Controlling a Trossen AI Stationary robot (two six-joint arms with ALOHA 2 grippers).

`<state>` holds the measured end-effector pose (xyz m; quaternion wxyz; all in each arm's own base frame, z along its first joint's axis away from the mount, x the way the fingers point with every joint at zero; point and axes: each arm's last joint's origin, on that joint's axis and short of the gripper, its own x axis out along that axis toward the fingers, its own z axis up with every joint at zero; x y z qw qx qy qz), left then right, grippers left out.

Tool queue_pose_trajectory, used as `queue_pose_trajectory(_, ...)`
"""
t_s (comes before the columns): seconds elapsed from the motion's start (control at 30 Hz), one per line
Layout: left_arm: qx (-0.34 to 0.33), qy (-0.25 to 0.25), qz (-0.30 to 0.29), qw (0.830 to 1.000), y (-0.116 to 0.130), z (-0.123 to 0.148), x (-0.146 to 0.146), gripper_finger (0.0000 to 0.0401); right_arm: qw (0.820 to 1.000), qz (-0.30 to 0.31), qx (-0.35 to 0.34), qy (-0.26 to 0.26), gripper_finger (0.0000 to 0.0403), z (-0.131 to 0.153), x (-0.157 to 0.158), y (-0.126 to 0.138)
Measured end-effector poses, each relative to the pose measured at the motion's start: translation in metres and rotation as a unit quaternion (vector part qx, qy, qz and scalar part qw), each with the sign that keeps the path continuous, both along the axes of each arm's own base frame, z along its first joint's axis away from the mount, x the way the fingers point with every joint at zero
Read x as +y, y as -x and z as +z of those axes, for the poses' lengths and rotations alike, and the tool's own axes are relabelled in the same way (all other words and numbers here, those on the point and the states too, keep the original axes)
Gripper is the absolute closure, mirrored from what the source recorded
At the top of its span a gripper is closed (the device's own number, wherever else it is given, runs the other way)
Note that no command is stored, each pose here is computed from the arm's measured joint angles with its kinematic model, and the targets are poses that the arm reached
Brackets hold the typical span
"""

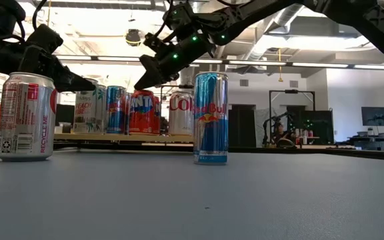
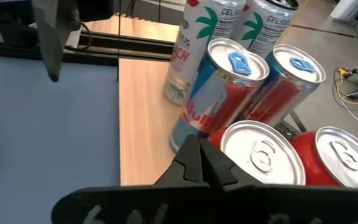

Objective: Place canned beverage on shelf
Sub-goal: Put the white pink soda can on the shelf aligned with the other white pink soda cans

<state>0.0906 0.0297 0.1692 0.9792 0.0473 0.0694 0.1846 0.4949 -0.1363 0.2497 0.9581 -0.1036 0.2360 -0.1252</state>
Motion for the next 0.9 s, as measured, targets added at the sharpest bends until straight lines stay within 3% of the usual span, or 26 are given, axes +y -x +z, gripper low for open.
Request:
queue_pose_trajectory(0.6, 0.000, 0.000, 0.000, 1.000, 0.000, 0.000, 0.000, 0.0176, 1.000, 0.021, 0.002, -0.020, 0.0403, 0.022, 0.025, 0.007)
queue_pose_trajectory(0.9, 0.000, 0.000, 0.000, 1.000, 0.000, 0.000, 0.000, 0.0176, 0.997, 0.038, 0.035, -0.063, 0.0403, 0.065, 0.067, 0.034)
